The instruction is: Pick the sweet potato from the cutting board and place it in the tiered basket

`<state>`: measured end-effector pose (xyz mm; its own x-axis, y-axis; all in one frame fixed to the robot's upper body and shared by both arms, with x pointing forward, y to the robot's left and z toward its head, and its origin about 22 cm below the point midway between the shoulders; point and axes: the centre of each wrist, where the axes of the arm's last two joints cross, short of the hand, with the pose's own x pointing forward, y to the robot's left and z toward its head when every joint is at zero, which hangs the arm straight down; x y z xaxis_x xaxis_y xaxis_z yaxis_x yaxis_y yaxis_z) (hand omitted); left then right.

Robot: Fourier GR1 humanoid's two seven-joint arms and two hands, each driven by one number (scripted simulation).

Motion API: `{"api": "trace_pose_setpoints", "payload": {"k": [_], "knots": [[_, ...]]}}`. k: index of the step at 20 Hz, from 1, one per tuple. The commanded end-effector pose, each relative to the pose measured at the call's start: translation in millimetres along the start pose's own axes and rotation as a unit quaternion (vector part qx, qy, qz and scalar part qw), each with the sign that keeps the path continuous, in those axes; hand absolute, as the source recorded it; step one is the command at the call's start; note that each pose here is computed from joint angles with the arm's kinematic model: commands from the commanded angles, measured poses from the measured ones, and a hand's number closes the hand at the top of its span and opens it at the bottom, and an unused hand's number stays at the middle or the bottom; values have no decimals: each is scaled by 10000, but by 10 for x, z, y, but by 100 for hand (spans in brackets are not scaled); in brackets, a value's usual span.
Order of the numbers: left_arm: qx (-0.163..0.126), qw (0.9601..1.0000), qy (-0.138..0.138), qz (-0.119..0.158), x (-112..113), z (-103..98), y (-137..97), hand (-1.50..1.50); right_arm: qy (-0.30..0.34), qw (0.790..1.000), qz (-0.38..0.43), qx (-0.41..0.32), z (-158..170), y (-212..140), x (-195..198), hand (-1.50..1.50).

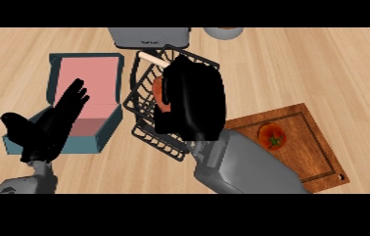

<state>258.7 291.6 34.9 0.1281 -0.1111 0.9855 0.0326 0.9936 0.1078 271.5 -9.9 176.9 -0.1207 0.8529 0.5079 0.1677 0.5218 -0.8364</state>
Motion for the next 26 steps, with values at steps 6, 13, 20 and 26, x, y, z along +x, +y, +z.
{"api": "trace_pose_setpoints", "payload": {"k": [6,13,20,26], "knots": [[10,10000,44,-20,-46,-79,-3,0,103,9976,81,-682,-402,341,-227,150],[-66,9999,70,-75,-72,18,6,0,202,9941,-460,-958,-419,515,-174,-150],[-4,10000,74,-11,-93,-106,-44,0,185,9903,-958,-990,-514,342,-18,-150],[-31,10000,18,9,-41,51,-6,0,476,9642,-2198,-1403,-544,220,-106,-150]]}}
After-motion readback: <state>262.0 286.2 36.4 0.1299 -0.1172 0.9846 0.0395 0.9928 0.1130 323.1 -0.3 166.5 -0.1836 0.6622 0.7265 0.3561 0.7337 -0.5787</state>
